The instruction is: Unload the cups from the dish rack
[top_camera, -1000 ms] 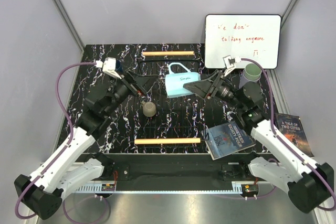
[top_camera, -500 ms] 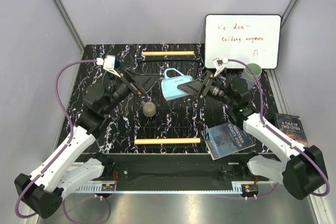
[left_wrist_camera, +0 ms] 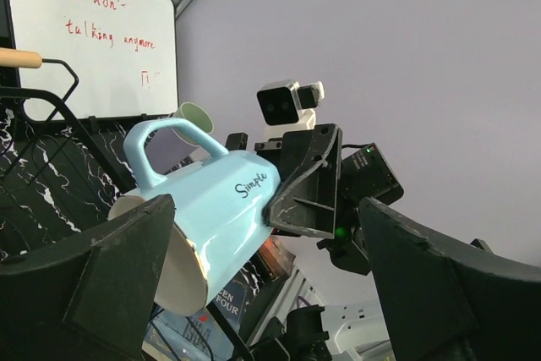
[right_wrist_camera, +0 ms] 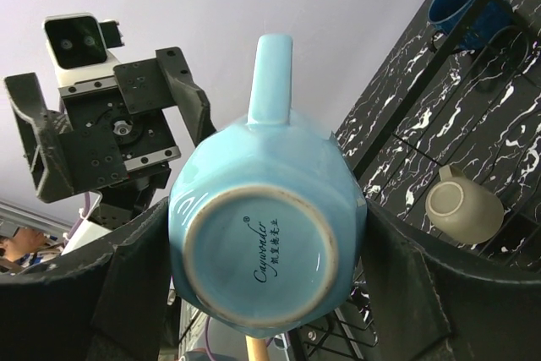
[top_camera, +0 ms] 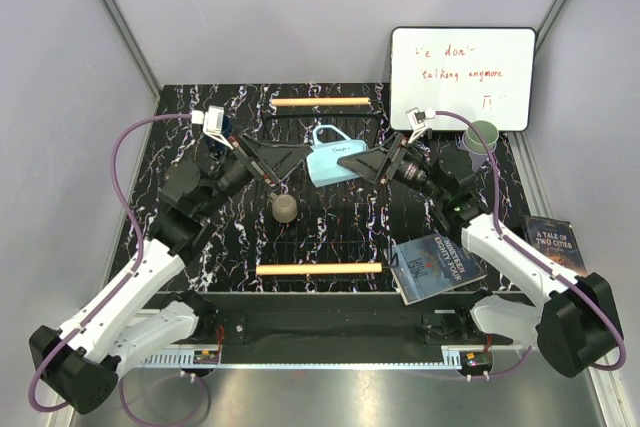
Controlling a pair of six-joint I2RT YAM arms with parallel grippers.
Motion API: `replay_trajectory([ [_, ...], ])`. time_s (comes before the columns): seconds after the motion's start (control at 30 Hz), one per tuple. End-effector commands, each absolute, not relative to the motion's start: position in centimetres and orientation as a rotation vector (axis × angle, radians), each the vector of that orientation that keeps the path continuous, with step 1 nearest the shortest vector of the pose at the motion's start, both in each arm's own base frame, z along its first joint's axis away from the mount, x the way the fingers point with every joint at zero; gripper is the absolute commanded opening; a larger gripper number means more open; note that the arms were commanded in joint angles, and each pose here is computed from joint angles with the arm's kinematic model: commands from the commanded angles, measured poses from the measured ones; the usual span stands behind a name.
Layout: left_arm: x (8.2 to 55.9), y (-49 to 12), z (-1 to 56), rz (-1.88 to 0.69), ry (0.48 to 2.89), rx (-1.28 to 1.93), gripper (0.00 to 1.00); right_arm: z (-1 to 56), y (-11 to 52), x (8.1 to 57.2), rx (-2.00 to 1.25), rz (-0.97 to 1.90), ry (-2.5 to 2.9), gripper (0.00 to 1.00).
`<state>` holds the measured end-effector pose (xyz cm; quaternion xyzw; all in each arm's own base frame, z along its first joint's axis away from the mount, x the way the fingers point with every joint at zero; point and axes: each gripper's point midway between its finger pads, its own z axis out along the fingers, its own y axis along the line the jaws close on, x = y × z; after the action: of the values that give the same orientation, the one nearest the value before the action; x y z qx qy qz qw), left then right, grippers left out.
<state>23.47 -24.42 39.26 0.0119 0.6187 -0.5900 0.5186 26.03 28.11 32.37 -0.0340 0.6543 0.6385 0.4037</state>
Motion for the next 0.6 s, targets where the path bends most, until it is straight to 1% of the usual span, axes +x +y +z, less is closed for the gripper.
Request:
replay_trajectory([
  [0.0,23.0,-24.7,40.2,-1.44,1.437,0.065,0.95,39.5,27.0,24.7,-0.161,1.637,1.371,0.0],
  [0.2,22.6,-25.9,40.0,-1.501,1.443,0.083,0.95,40.3,27.5,24.3,-0.18,1.738,1.312,0.0],
  [0.43,21.6,-27.3,40.0,-1.557,1.445,0.109,0.94,39.5,28.3,24.9,-0.175,1.796,1.329,0.0],
  [0.53,20.8,-28.5,39.8,-1.594,1.454,0.138,0.91,38.8,28.8,25.1,-0.178,1.825,1.343,0.0],
  [0.57,20.7,-28.6,39.9,-1.6,1.45,0.146,0.86,38.7,28.9,25.1,-0.185,1.837,1.337,0.0],
])
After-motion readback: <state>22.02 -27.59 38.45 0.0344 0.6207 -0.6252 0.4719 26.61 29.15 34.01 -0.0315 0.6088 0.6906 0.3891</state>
